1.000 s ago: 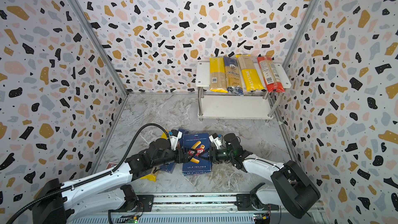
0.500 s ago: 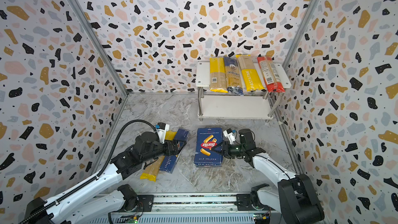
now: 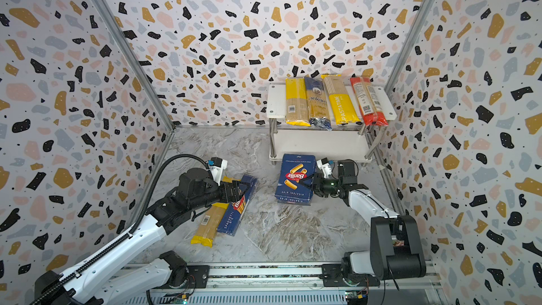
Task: Arrange pasta packages on shelves
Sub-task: Place the pasta box on the shelf.
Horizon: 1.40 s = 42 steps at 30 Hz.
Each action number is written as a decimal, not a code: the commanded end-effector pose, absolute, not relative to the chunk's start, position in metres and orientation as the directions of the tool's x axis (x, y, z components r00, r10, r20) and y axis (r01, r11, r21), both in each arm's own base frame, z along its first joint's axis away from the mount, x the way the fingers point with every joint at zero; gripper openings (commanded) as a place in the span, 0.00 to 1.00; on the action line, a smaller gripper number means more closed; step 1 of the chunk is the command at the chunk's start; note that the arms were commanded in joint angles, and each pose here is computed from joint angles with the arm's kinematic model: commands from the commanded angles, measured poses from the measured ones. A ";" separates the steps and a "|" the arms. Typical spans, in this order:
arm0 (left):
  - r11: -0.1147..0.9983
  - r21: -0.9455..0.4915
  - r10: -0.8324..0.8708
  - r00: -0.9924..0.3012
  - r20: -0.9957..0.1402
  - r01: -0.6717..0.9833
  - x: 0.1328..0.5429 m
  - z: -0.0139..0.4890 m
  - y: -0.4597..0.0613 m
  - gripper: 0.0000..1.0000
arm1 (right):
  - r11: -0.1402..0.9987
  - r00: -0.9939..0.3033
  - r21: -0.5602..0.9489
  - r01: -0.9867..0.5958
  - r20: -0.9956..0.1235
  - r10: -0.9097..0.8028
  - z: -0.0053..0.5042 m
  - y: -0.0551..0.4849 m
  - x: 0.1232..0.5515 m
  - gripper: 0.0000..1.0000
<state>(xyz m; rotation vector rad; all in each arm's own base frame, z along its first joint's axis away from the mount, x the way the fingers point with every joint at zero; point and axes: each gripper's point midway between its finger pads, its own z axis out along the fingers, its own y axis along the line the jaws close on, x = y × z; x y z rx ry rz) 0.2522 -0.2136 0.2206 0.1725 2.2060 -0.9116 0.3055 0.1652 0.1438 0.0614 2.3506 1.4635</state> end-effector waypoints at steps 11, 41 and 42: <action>0.728 -0.534 -0.094 -0.708 -0.699 0.430 0.266 0.234 -0.215 1.00 | 0.411 -0.834 0.839 -0.357 -0.484 0.266 0.209 0.146 0.390 0.49; 0.712 -0.564 -0.101 -0.734 -0.671 0.418 0.275 0.219 -0.206 1.00 | 0.363 -0.804 0.839 -0.405 -0.516 0.297 0.213 0.156 0.504 0.49; 0.713 -0.566 -0.104 -0.735 -0.670 0.415 0.275 0.219 -0.206 0.99 | 0.356 -0.808 0.840 -0.410 -0.516 0.285 0.213 0.161 0.505 0.49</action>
